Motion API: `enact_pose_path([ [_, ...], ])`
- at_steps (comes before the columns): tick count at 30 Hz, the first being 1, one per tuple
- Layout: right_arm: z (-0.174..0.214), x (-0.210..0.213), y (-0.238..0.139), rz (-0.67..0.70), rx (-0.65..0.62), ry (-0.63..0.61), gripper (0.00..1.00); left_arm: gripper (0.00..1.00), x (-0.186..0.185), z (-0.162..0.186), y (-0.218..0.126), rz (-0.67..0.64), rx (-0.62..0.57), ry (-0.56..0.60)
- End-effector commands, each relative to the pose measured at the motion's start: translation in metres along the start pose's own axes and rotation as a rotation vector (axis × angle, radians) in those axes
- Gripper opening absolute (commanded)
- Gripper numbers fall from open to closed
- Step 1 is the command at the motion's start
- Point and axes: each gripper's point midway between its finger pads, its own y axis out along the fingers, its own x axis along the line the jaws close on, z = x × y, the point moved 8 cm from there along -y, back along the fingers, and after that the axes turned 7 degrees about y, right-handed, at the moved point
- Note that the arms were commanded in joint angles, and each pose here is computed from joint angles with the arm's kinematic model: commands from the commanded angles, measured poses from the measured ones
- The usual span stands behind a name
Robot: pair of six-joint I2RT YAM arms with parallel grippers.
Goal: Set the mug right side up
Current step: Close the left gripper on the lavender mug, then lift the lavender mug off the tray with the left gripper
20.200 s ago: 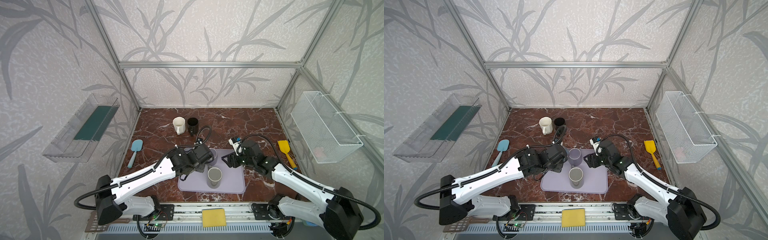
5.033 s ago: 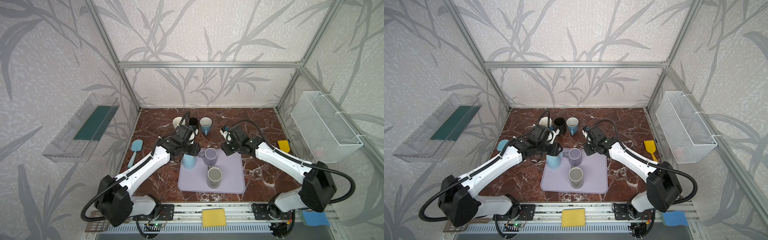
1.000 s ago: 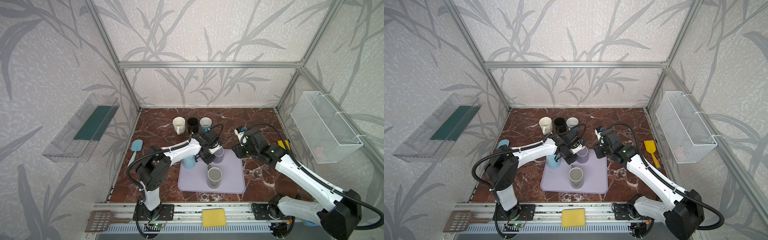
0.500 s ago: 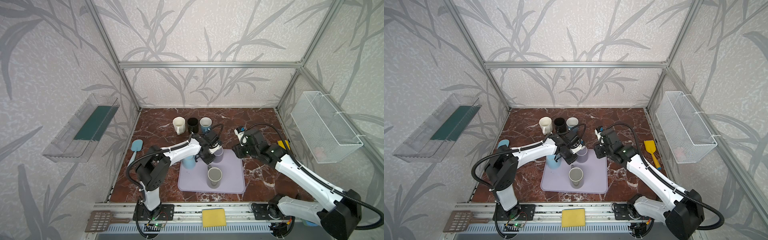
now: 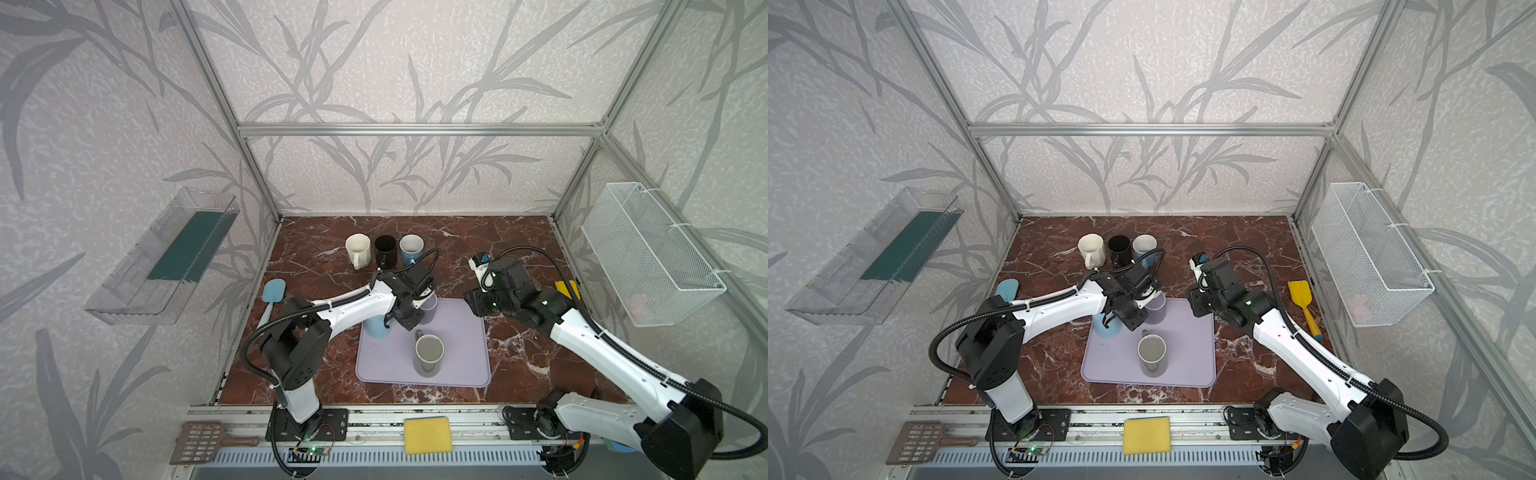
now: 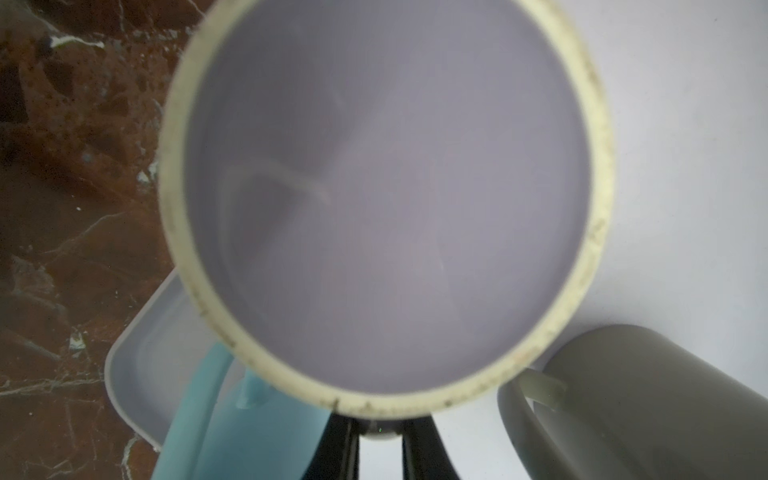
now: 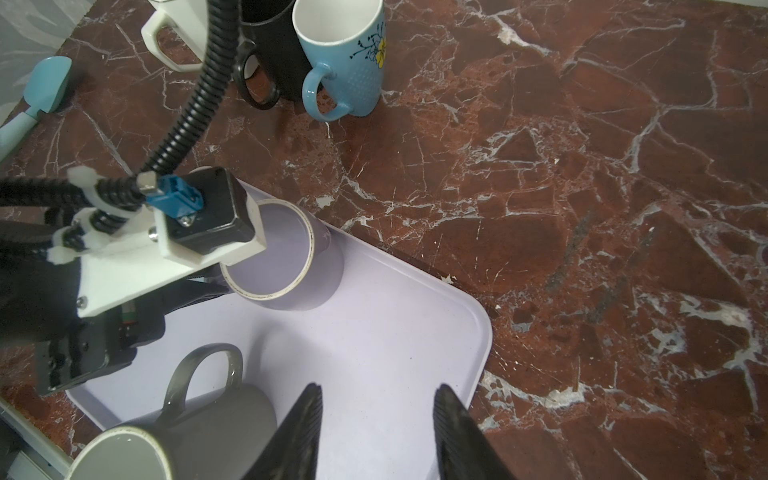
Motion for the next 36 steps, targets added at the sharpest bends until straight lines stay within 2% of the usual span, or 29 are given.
enact_pose_path([
  [1, 0.001, -0.001, -0.004, -0.006, -0.008, 0.017, 0.46, 0.03, 0.005, 0.002, -0.005, -0.046, -0.013, -0.023],
  [4, 0.002, -0.001, -0.004, -0.007, -0.006, 0.018, 0.46, 0.06, 0.005, 0.004, 0.002, -0.054, -0.003, -0.036],
  [11, 0.002, -0.001, -0.003, -0.004, 0.003, 0.016, 0.46, 0.17, 0.005, 0.003, 0.006, -0.057, -0.025, -0.062],
  [18, 0.002, -0.001, -0.003, -0.004, 0.002, 0.014, 0.46, 0.22, 0.005, 0.003, 0.005, -0.052, -0.051, -0.066],
  [36, 0.001, -0.001, -0.006, 0.003, 0.000, 0.014, 0.46, 0.25, 0.010, 0.005, -0.005, -0.082, -0.136, -0.094],
])
